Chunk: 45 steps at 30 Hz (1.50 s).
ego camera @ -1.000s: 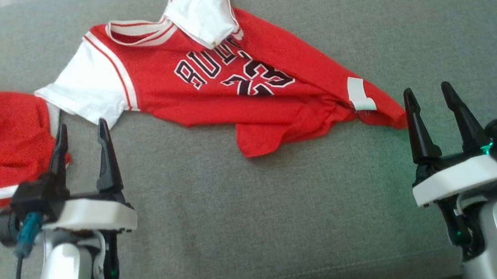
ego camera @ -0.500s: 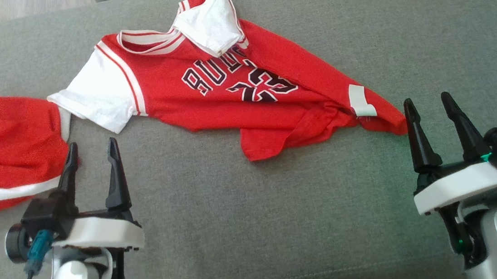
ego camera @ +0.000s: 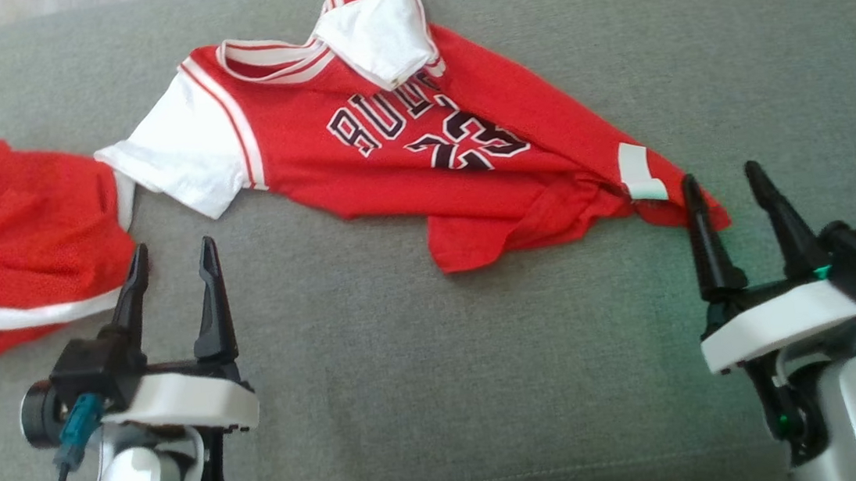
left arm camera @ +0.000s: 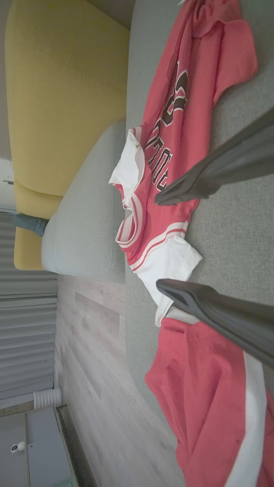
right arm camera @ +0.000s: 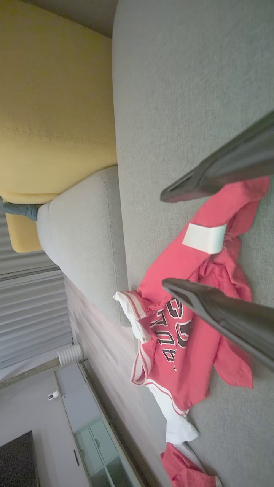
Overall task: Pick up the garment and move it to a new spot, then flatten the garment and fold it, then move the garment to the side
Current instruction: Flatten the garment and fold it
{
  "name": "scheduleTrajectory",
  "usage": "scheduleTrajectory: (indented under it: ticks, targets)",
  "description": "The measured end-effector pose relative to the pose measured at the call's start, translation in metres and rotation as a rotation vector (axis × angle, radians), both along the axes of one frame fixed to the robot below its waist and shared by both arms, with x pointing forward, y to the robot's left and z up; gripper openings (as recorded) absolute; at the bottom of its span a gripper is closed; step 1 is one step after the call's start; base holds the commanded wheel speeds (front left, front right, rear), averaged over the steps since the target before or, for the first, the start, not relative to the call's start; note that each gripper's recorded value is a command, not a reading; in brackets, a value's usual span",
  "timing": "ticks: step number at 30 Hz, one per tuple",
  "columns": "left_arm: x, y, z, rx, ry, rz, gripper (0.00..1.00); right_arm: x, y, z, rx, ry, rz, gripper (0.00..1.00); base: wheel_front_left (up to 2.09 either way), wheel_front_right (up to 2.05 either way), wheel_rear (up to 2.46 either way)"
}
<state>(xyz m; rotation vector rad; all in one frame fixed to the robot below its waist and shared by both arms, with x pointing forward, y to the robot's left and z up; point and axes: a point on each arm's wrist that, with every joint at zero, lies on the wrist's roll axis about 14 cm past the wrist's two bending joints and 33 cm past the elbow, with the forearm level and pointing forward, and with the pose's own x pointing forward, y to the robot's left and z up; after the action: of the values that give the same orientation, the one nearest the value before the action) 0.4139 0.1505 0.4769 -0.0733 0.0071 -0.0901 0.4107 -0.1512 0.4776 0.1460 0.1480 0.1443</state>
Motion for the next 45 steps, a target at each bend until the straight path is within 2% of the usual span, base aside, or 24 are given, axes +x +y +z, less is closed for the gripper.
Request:
scheduleTrajectory:
  ticks: [7, 13, 19, 23, 29, 30, 31, 32, 33, 34, 40, 45]
  targets:
    - [0.003, 0.003, 0.005, 0.0, -0.016, 0.007, 1.0, 0.002, 0.044, -0.016, -0.012, 0.058, 0.132, 1.0, 0.0, 0.0, 0.0]
    - [-0.001, 0.012, 0.003, -0.004, -0.005, 0.042, 1.0, -0.001, 0.104, -0.039, -0.069, 0.147, 0.357, 1.0, 0.0, 0.0, 0.0]
    - [0.002, 0.023, 0.003, -0.008, -0.007, 0.082, 1.0, -0.009, 0.144, -0.07, -0.177, 0.256, 0.556, 1.0, 0.0, 0.0, 0.0]
    - [-0.001, 0.03, 0.0, -0.011, 0.006, 0.109, 1.0, -0.01, 0.155, -0.088, -0.253, 0.323, 0.637, 1.0, 0.0, 0.0, 0.0]
    - [-0.002, 0.034, -0.004, -0.016, 0.015, 0.129, 1.0, -0.007, 0.152, -0.11, -0.371, 0.389, 0.678, 1.0, 0.0, 0.0, 0.0]
    - [-0.002, 0.035, -0.004, -0.012, 0.016, 0.13, 1.0, -0.006, 0.152, -0.112, -0.38, 0.393, 0.68, 0.97, 0.0, 0.0, 0.0]
    - [-0.001, 0.035, -0.005, -0.011, 0.017, 0.13, 1.0, -0.004, 0.153, -0.112, -0.383, 0.392, 0.681, 0.79, 0.0, 0.0, 0.0]
    - [-0.001, 0.035, -0.005, -0.012, 0.018, 0.13, 1.0, -0.002, 0.153, -0.111, -0.384, 0.392, 0.681, 0.42, 0.0, 0.0, 0.0]
    - [0.0, 0.034, -0.005, -0.013, 0.017, 0.13, 1.0, -0.001, 0.153, -0.111, -0.387, 0.39, 0.68, 0.18, 0.0, 0.0, 0.0]
    - [0.001, 0.034, -0.005, -0.014, 0.017, 0.126, 1.0, 0.001, 0.153, -0.11, -0.389, 0.384, 0.677, 0.0, 0.0, 0.0, 0.0]
    - [0.007, 0.031, -0.001, -0.007, -0.002, 0.116, 1.0, 0.008, 0.147, -0.099, -0.329, 0.336, 0.63, 0.0, 0.0, 0.0, 0.0]
    - [0.013, 0.023, 0.001, -0.011, -0.013, 0.09, 1.0, -0.002, 0.131, -0.09, -0.262, 0.327, 0.569, 0.0, 0.0, 0.0, 0.0]
